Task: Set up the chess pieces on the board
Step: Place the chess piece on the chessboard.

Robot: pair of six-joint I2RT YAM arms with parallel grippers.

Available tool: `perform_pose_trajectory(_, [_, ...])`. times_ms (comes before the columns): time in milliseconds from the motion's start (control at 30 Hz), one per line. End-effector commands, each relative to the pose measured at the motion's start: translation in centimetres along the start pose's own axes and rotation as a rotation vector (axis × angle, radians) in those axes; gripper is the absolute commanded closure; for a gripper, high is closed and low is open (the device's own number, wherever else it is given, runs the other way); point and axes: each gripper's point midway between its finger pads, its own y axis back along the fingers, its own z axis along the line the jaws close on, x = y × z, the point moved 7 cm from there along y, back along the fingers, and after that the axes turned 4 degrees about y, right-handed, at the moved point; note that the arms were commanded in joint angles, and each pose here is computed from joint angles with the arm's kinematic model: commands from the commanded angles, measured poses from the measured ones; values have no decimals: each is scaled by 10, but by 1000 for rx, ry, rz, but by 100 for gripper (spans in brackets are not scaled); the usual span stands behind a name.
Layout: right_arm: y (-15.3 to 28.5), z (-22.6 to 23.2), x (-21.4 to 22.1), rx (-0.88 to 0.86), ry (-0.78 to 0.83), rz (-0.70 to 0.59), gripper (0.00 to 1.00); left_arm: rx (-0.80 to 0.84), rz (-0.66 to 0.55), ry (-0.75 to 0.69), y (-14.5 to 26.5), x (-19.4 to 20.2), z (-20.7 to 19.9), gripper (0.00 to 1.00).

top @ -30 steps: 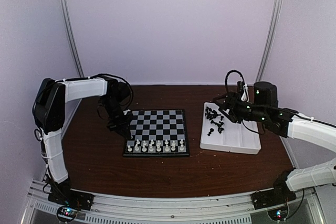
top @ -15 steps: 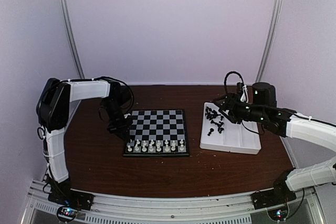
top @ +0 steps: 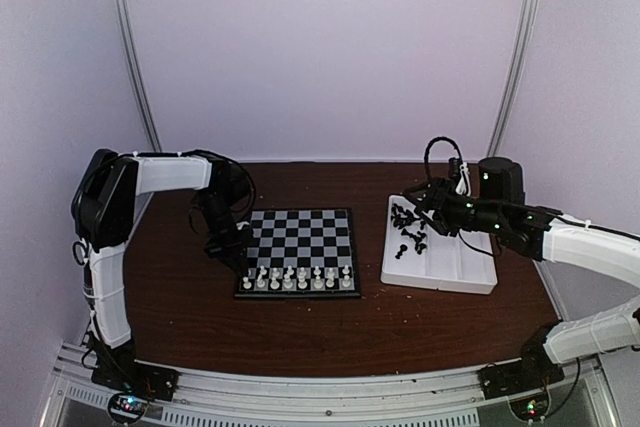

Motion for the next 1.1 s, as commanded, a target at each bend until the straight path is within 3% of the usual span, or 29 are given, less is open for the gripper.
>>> perform_pose_trajectory(0, [-2,-4,0,-6,4,-2,38,11,23,2,-1,2,3,100])
perform_pose_trajectory(400, [-1,-4,0,-7,2,-1,39,7,7,-6,1,-2,1,93])
perform_pose_trajectory(733, [0,-3,-1,-8,7,-1,39,15,-1,-18,2,-5,-2,80])
perform_pose_trajectory(1067, [0,-3,-1,-8,6,-1,39,16,-2,-19,2,-6,-2,86])
